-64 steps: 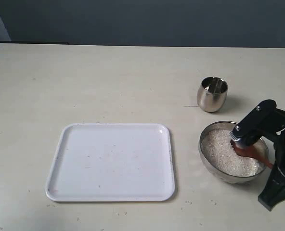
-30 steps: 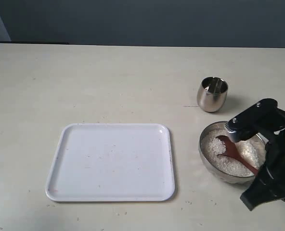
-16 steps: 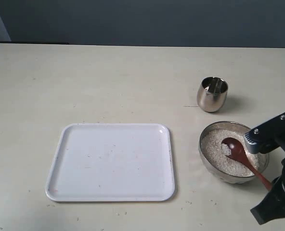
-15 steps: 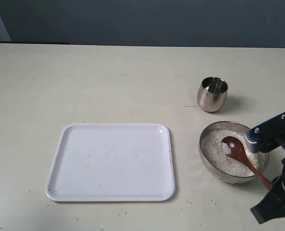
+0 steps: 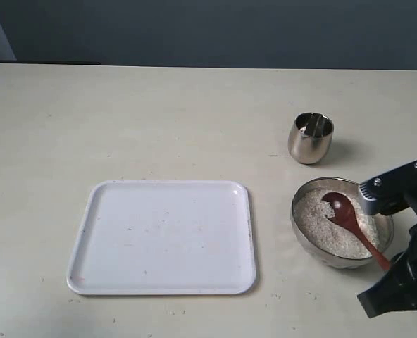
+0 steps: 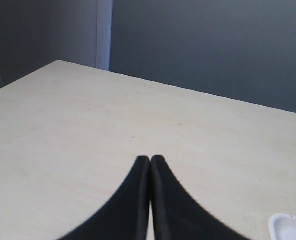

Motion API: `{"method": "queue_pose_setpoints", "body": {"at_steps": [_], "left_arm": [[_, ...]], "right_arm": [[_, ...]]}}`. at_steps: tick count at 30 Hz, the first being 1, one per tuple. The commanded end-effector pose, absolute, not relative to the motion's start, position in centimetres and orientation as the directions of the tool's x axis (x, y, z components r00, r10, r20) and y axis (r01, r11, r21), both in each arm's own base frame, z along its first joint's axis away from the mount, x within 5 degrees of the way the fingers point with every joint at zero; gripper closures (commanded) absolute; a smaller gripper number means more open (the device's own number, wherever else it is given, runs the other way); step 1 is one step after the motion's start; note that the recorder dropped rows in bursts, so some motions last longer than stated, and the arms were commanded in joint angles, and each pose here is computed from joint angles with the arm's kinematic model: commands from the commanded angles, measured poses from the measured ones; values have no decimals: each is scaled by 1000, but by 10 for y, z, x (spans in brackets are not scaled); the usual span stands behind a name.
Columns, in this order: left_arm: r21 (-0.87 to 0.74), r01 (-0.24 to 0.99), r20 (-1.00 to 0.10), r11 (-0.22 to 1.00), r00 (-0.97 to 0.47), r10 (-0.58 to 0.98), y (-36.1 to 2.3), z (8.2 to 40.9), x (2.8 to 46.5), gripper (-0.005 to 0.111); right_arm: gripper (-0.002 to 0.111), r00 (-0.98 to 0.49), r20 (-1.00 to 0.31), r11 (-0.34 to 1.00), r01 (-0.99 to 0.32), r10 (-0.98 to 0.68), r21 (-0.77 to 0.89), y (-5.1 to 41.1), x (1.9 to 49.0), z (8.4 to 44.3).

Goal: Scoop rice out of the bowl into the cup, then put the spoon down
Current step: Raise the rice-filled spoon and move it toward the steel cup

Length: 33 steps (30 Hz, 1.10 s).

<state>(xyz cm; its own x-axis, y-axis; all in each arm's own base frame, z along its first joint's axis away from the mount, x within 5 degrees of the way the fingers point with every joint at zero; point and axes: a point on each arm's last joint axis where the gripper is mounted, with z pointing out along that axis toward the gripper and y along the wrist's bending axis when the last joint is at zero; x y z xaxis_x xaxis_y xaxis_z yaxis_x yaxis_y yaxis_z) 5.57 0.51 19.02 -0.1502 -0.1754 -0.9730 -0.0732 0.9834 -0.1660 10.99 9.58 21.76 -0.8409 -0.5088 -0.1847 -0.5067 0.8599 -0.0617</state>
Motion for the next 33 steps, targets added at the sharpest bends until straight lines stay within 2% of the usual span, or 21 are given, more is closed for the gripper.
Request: {"method": "queue_pose_setpoints", "body": {"at_steps": [1,11,16,26,33], "left_arm": [[-162,-62,-977,985,-133,-169,5,192,56,106],[-162,-62,-977,985,-133,-169,5,192,56,106],[-162,-62,-977,985,-133,-169,5,192,56,106],[-162,-62,-977,985,-133,-169,5,192,56,106],[-162,-62,-977,985,-133,-169,5,192,56,106]], "right_arm": [[109,-843,-202,865,-498,-499,-61,95,110,218],[109,-839,-256,876,-472,-480,-97,94,116,220],[109,-831,-295,878,-473,-472,-73,98,118,220],[109,-862,-293,906,-422,-414,-39,98,116,221],[109,-866,-343,920,-391,-364,11,92,108,232]]}}
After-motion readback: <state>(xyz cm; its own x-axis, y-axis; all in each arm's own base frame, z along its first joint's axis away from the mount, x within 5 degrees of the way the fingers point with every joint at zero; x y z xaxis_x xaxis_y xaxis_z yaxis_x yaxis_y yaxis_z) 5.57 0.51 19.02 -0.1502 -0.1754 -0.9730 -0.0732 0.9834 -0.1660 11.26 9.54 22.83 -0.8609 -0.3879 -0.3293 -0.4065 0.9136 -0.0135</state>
